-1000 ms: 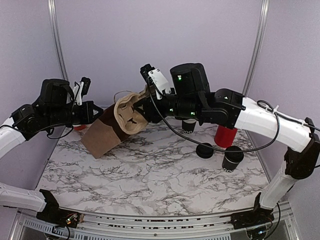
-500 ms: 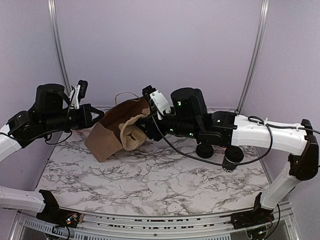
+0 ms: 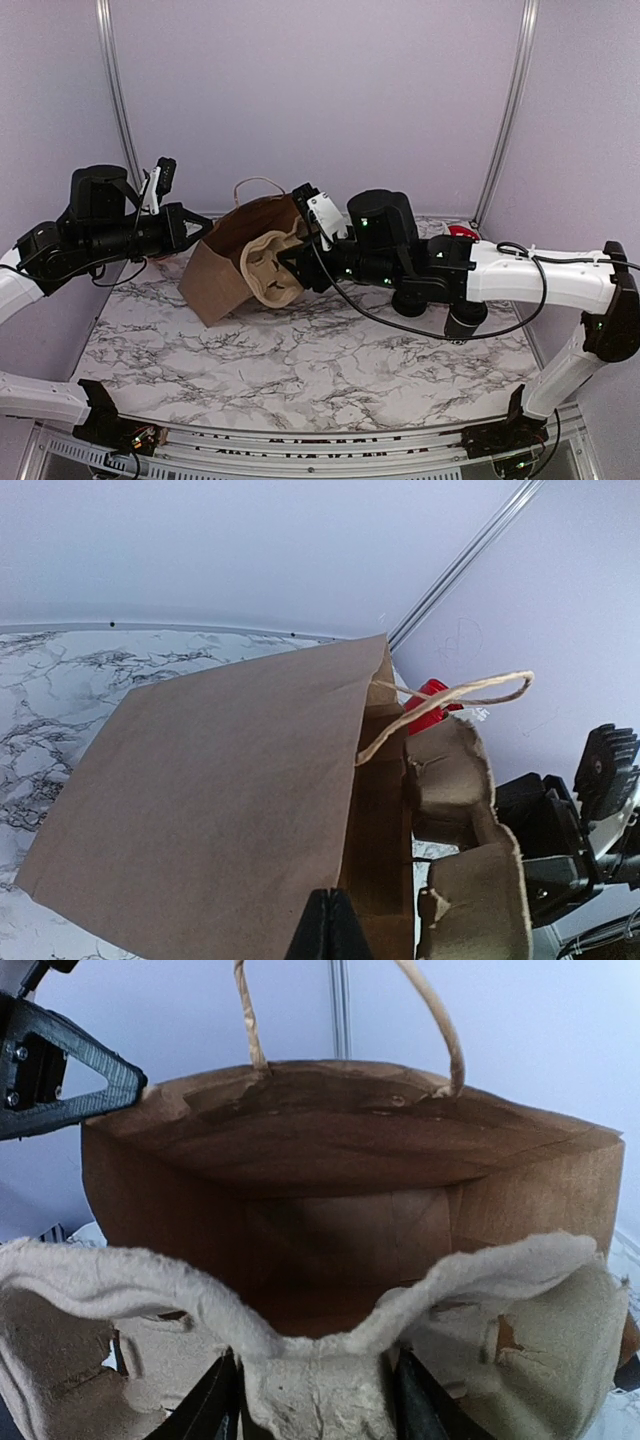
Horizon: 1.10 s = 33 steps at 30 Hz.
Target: Pack the takeout coffee
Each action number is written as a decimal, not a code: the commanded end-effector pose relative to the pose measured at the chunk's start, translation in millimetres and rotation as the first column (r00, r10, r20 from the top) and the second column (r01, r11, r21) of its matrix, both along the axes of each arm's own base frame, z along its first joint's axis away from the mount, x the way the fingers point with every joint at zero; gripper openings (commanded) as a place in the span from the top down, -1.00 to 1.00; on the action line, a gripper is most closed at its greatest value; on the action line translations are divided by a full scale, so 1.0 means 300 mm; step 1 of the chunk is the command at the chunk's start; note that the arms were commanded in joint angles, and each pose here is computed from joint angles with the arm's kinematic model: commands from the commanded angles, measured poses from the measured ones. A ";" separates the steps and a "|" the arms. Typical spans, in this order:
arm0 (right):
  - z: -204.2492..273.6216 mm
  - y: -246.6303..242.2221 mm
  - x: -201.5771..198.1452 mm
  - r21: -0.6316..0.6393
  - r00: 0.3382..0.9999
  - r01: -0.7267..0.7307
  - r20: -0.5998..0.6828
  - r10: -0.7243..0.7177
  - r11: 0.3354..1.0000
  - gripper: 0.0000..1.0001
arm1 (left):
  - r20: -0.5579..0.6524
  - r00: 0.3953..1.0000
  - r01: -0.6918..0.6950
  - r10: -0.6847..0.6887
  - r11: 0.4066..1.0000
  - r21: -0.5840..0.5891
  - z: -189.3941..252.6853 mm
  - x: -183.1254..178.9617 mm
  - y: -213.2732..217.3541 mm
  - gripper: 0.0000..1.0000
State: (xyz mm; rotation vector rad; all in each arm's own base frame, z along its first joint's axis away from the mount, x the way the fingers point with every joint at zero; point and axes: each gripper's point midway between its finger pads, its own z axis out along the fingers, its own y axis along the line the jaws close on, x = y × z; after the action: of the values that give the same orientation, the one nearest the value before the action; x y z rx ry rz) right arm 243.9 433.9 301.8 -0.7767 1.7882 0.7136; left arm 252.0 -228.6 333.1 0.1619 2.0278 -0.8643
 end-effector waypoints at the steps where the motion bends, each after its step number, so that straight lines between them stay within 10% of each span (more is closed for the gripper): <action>1: 0.046 -0.022 -0.003 0.049 1.000 0.025 0.007 -0.026 0.998 0.00 | 0.039 0.999 0.028 -0.025 0.997 -0.073 0.069 0.002 -0.032 1.00; 23: 0.037 -0.079 0.011 0.067 0.996 0.081 0.024 -0.083 0.994 0.00 | 0.011 1.000 -0.010 0.012 0.993 -0.117 0.054 0.023 -0.036 1.00; 33: 0.061 -0.065 0.022 0.071 0.998 0.045 -0.037 -0.042 0.996 -0.02 | 0.040 0.979 0.200 -0.198 0.979 -0.038 0.004 -0.053 -0.172 1.00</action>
State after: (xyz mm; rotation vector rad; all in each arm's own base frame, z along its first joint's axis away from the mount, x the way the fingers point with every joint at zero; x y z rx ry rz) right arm 247.6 414.1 289.4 -0.7211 1.8134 0.6900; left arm 247.7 -260.5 331.9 0.2203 2.0294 -0.9896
